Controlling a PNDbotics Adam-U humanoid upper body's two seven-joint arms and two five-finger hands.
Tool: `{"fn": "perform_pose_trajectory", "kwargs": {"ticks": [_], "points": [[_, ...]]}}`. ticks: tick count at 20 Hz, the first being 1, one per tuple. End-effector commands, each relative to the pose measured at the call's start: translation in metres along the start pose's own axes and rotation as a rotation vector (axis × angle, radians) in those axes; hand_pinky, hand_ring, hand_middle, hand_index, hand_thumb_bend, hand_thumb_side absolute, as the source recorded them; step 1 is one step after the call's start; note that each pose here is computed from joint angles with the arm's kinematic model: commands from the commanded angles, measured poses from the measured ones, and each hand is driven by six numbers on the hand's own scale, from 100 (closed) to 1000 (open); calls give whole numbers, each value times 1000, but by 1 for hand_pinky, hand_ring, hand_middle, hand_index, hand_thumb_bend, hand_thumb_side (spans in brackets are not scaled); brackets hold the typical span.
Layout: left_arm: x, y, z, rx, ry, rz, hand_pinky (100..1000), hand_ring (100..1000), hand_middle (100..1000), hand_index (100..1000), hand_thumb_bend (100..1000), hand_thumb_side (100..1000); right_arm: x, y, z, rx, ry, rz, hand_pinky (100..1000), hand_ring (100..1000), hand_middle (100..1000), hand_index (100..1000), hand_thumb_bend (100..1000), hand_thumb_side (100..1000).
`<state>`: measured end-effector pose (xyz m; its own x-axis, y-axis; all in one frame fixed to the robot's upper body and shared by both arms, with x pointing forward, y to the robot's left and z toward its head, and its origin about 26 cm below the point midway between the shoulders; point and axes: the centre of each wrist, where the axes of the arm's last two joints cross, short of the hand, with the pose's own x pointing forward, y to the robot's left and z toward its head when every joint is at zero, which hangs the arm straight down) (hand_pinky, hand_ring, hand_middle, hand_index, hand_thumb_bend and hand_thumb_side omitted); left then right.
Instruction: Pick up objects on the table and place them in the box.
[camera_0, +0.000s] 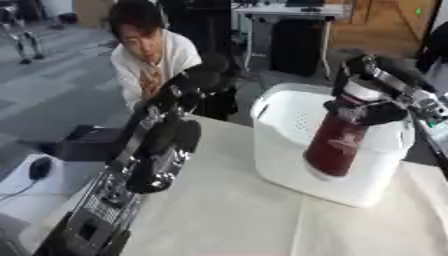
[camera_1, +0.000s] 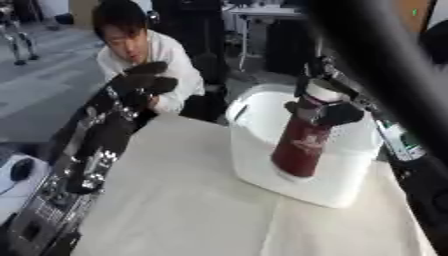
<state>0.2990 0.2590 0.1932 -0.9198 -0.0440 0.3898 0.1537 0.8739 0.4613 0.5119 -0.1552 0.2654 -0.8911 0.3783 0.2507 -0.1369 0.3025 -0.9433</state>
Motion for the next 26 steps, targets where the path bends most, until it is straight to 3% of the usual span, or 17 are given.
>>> {"fn": "perform_pose_trajectory", "kwargs": {"ticks": [1,9,23,26], "points": [[5,5,-6,-16,-21,-16,899,849,917,906,100,648,4,-30,-1,187,-194,184,100,100,100,120,346,320],[5,3,-11,-16,-32,-7,898,849,918,907,100,649,2,-41,0,84,-151,225,100,100,100,118,360,309],[6,3,-21,-15,-64,2,898,848,918,908,100,651,6,-57,-7,-49,-100,380,100,100,100,111,367,290],[6,2,-23,-18,-71,4,898,849,918,908,100,651,7,-62,-6,-128,-76,415,100,100,100,110,375,275]]}}
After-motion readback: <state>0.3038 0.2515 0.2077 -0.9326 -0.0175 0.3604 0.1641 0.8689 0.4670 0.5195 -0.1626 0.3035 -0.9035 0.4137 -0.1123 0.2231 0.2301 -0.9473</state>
